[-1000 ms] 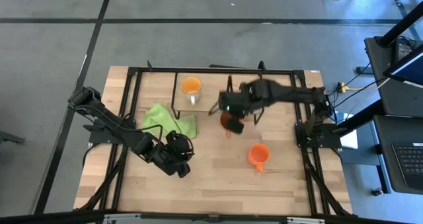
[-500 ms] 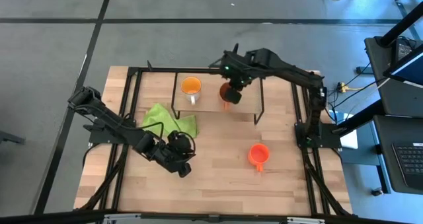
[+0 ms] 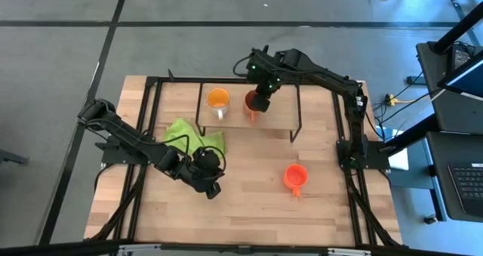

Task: Stack small to large cups/mugs on shelf
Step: Put the dark orange mug on the shelf

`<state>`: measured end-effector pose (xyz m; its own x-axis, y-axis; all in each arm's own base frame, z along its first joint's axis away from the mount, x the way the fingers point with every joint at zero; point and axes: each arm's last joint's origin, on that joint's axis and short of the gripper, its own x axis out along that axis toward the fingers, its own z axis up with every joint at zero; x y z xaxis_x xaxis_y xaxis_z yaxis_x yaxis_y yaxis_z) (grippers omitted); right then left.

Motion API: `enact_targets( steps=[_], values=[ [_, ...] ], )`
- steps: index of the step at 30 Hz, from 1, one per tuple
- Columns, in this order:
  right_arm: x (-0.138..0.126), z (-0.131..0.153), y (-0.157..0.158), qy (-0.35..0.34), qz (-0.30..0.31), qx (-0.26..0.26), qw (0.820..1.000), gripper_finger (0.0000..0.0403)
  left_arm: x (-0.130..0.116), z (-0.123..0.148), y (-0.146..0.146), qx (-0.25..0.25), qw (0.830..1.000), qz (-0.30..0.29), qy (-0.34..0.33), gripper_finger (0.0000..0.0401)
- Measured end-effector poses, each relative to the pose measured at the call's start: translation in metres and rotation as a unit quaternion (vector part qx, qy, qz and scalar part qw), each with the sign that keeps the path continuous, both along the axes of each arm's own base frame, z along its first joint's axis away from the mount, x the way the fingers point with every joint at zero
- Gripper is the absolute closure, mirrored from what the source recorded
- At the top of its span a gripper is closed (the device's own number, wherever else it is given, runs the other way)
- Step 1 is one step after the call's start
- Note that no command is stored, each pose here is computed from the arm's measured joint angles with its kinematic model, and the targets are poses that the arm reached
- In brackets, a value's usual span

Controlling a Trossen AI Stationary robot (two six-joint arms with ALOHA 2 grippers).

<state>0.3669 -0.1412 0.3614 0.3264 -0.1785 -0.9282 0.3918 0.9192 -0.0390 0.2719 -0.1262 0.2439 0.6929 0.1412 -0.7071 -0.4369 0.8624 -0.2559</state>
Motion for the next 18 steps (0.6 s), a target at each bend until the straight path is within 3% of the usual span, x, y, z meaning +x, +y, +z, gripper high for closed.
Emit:
enact_targets(
  steps=[9, 18],
  values=[
    [0.004, -0.001, -0.004, -0.026, 0.009, 0.019, 0.999, 0.0341, 0.004, 0.0, 0.009, 0.0, 1.0, 0.012, 0.003, 0.0337],
    [0.007, 0.001, -0.003, -0.043, 0.015, 0.015, 0.999, 0.0336, 0.004, -0.001, 0.011, 0.0, 1.0, -0.003, 0.011, 0.0337]
  ],
)
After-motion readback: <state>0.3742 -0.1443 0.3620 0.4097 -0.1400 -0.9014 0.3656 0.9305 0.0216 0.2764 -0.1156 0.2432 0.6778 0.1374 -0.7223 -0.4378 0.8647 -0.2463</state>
